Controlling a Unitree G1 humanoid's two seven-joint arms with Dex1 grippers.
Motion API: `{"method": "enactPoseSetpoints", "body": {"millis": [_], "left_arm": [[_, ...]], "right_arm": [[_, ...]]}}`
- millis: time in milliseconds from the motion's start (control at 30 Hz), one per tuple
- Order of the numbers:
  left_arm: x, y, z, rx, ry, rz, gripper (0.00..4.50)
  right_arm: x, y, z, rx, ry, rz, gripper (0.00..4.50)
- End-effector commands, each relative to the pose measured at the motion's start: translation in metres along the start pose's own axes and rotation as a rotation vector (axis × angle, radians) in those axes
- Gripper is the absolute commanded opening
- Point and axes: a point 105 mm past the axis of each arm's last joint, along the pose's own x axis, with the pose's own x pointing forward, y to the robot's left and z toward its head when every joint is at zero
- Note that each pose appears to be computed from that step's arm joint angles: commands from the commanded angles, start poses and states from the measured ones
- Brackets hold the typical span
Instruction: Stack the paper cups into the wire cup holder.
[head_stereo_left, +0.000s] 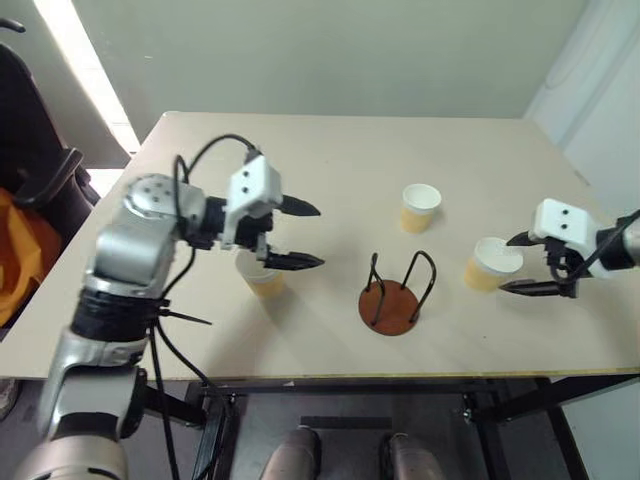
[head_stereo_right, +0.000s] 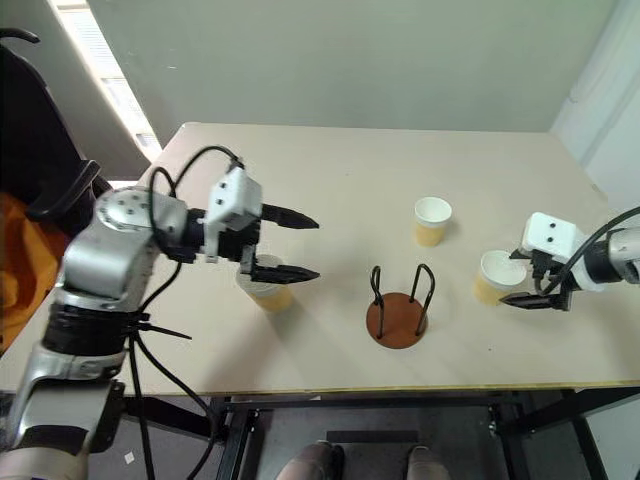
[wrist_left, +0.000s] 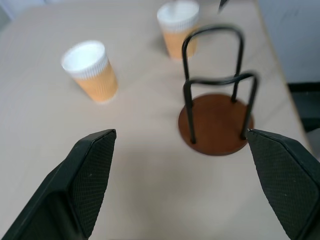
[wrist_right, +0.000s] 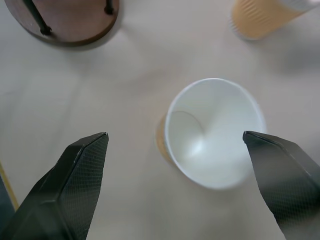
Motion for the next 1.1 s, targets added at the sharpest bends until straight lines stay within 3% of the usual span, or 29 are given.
{"method": "enactPoseSetpoints", "body": {"millis": [33, 167, 267, 633, 767, 900, 1000, 1100], "left_arm": [[-0.020, -0.007, 0.008, 0.006, -0.004, 0.025, 4.45], [-0.024, -0.012, 0.005, -0.019, 0.002, 0.056, 4.45], [-0.023, -0.012, 0.007, -0.028, -0.009, 0.074, 4.50], [-0.040, -0.006, 0.009, -0.022, 0.016, 0.165, 4.50], [-0.045, -0.001, 0.005, -0.017, 0.032, 0.197, 4.50], [-0.047, -0.002, 0.005, -0.020, 0.025, 0.201, 4.50], [-0.048, -0.005, 0.004, -0.026, 0.021, 0.189, 4.50], [-0.048, -0.007, 0.004, -0.028, 0.015, 0.172, 4.50]], "right_arm": [[-0.002, -0.009, 0.001, -0.012, -0.002, -0.041, 4.50], [0.008, -0.009, -0.005, 0.001, 0.013, -0.037, 4.50], [0.016, -0.007, -0.006, -0.002, 0.017, -0.026, 3.90], [0.020, -0.003, 0.000, -0.103, 0.055, 0.038, 0.03], [-0.005, -0.008, 0.040, -0.210, -0.039, 0.058, 0.03], [-0.036, -0.010, 0.102, -0.342, -0.211, 0.068, 0.03], [-0.052, 0.005, 0.147, -0.476, -0.331, 0.135, 0.03], [-0.053, 0.020, 0.165, -0.562, -0.361, 0.198, 0.03]]}}
